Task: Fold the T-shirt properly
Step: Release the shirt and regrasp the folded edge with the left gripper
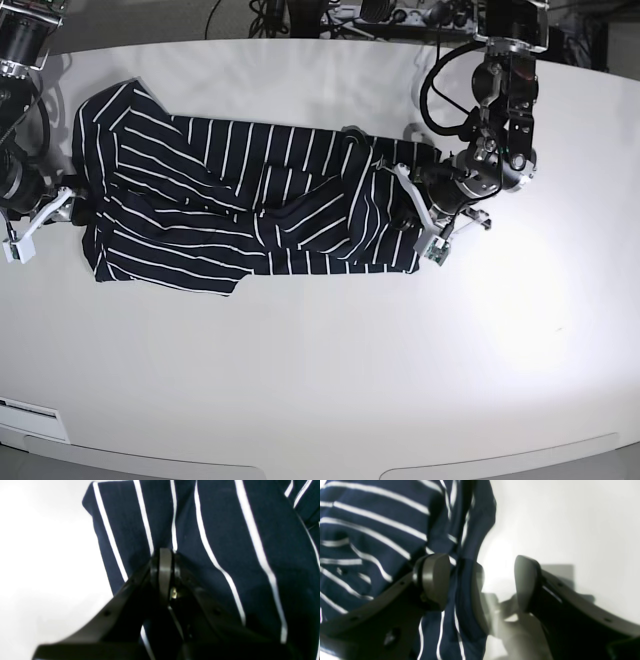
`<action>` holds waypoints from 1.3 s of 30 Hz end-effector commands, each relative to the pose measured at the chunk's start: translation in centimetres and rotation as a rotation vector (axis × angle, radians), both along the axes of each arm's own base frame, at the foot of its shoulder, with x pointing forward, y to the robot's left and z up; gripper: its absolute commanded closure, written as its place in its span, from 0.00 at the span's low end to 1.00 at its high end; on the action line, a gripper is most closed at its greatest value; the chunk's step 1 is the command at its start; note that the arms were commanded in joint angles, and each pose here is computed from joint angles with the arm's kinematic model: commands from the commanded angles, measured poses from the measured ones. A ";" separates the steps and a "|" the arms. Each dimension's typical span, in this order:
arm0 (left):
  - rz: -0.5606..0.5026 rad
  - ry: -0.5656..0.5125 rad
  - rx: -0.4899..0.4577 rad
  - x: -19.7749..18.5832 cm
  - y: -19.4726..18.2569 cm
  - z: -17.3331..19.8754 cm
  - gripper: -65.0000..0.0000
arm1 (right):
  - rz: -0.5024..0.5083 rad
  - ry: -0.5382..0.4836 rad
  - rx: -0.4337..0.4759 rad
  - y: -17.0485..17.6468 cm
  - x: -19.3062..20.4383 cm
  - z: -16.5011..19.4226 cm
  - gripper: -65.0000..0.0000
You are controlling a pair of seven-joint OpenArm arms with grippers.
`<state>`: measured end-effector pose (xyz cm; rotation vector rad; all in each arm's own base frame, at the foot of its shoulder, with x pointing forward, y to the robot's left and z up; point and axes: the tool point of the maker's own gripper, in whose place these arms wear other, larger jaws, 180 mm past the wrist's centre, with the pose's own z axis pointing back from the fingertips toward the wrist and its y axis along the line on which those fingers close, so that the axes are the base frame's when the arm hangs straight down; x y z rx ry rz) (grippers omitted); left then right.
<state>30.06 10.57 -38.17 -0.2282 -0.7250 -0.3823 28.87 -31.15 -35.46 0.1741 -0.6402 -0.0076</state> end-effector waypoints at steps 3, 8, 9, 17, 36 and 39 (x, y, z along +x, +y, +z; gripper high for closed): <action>0.018 0.096 0.115 -1.3 2.2 -1.7 1.00 | 0.000 -0.017 0.016 -0.4 -0.5 0.6 0.35; 0.014 0.100 0.083 -1.4 1.7 -1.6 1.00 | 0.019 0.029 0.095 0.7 -2.6 -1.3 0.35; 0.012 0.099 0.082 -1.4 1.7 -1.5 1.00 | 0.014 0.043 0.096 0.4 -2.8 -1.7 0.35; -0.015 0.104 0.070 -1.6 1.2 -1.4 1.00 | -0.019 0.058 0.285 1.0 -3.5 -4.1 0.35; -0.017 0.105 0.048 -1.6 0.9 -1.3 1.00 | 0.212 0.084 0.379 6.1 -3.9 -4.2 0.35; -0.017 0.105 0.048 -1.6 0.9 -1.3 1.00 | 0.214 0.054 0.338 5.3 -2.1 -3.1 0.35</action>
